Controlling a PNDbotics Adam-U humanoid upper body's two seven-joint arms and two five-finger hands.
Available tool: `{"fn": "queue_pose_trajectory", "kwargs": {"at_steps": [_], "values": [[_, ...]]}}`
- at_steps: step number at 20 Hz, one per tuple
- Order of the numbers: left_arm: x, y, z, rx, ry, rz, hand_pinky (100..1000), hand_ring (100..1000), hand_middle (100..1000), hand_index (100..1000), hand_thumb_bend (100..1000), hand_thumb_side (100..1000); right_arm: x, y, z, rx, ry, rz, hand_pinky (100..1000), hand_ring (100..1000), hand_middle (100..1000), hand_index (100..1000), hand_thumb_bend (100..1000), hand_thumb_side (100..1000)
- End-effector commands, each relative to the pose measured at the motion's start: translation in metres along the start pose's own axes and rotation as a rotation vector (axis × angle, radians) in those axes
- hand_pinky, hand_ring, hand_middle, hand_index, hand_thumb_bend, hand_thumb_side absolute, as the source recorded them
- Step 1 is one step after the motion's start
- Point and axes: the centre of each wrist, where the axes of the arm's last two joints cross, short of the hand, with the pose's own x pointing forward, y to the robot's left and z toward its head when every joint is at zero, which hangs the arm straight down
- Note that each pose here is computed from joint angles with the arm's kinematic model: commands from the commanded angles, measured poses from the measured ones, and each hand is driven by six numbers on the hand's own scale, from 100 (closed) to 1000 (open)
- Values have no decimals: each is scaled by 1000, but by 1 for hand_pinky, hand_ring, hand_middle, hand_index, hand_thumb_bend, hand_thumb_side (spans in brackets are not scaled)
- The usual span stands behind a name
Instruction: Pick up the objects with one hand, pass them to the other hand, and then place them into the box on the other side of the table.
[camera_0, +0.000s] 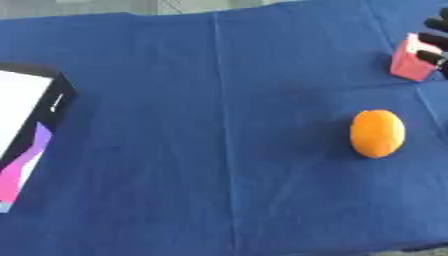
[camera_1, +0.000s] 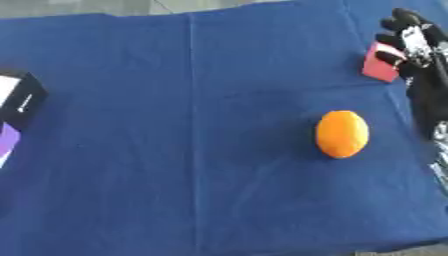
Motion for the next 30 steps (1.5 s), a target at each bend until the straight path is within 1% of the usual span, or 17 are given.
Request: {"fn": "queue_pose_trajectory", "kwargs": {"at_steps": [1, 3, 4, 7, 12, 14, 16, 18, 20, 21, 24, 26, 27, 29, 30], "values": [[8, 4, -4, 2, -31, -11, 765, 744, 773, 915, 360, 890, 22, -22, -7, 65, 22, 199, 892, 915, 884, 920, 100, 705], [7, 4, -4, 0, -28, -13, 765, 744, 773, 915, 360, 891, 32, -33, -11, 122, 61, 318, 898, 918, 887, 922, 100, 662], [7, 4, -4, -1, -27, -14, 765, 744, 773, 915, 360, 891, 37, -38, -13, 148, 75, 376, 902, 921, 889, 926, 100, 619], [6, 5, -3, -2, -26, -19, 765, 744, 773, 915, 359, 890, 47, -55, -23, 235, 112, 522, 915, 933, 905, 938, 100, 577], [5, 6, -3, -8, -20, -26, 765, 744, 773, 914, 357, 891, 50, -84, -41, 402, 206, 742, 939, 954, 920, 944, 100, 497], [5, 5, -2, -12, -18, -27, 765, 744, 773, 914, 355, 891, 48, -94, -48, 465, 250, 815, 947, 958, 921, 942, 100, 454], [5, 5, -2, -17, -17, -28, 765, 744, 773, 914, 353, 891, 46, -104, -54, 521, 291, 866, 958, 965, 904, 938, 100, 390], [5, 5, -3, -22, -18, -30, 765, 744, 773, 914, 352, 891, 43, -115, -60, 578, 336, 897, 963, 968, 902, 939, 100, 318], [6, 4, -3, -25, -19, -31, 765, 743, 772, 913, 351, 890, 43, -124, -66, 600, 368, 936, 966, 963, 882, 938, 100, 326], [6, 4, -3, -26, -19, -32, 765, 743, 772, 913, 351, 890, 42, -128, -69, 601, 382, 959, 966, 962, 878, 939, 103, 326], [7, 3, -3, -33, -21, -29, 765, 743, 772, 912, 349, 891, 40, -134, -75, 576, 415, 1035, 967, 960, 866, 937, 162, 307], [8, 1, -4, -38, -23, -27, 765, 743, 772, 912, 349, 891, 37, -136, -79, 549, 427, 1064, 967, 962, 866, 940, 174, 300], [8, 1, -4, -41, -24, -26, 765, 743, 772, 912, 349, 891, 35, -137, -80, 538, 434, 1076, 969, 963, 868, 942, 192, 288], [9, 0, -4, -44, -26, -25, 765, 743, 772, 912, 348, 892, 31, -140, -82, 515, 458, 1104, 972, 967, 872, 956, 210, 202], [9, 0, -4, -45, -27, -24, 765, 743, 772, 912, 347, 892, 29, -142, -83, 502, 471, 1114, 974, 970, 870, 960, 206, 213]]}}
